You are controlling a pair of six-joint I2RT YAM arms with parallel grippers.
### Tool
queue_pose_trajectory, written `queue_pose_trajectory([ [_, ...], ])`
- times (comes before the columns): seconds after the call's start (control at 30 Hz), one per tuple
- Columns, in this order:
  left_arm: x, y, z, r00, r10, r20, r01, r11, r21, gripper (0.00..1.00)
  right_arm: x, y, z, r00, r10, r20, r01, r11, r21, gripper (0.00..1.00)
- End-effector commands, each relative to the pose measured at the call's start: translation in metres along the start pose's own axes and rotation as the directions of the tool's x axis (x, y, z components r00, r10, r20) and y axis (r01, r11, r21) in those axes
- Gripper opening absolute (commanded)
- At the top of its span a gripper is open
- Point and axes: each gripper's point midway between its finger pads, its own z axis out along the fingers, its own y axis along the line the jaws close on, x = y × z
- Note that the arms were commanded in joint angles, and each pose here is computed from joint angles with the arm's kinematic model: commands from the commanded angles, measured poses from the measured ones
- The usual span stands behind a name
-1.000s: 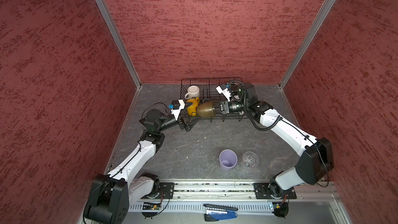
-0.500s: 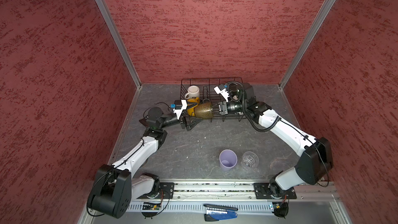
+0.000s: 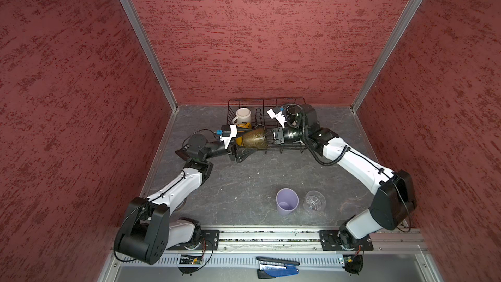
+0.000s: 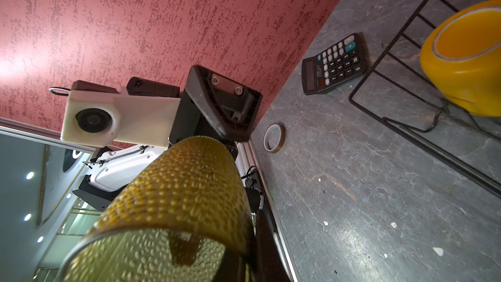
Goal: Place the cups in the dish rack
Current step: 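Close the left gripper on the olive glass while the right gripper holds it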
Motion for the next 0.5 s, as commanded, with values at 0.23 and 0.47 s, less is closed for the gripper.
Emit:
queue_pose_trajectory([
  [0.23,-0.016,0.014,0.01,1.0,-0.012,0.027,0.013,1.0,-0.017,0.65,0.01,0.007,0.011,0.999,0.012,-0.044,-0.015,0.997,-0.072,0.0],
  [0.47,-0.019,0.042,0.012,0.997,-0.07,0.021,0.072,0.986,-0.151,0.22,0.009,-0.006,0.014,0.998,0.045,-0.032,-0.046,0.998,-0.033,0.05],
])
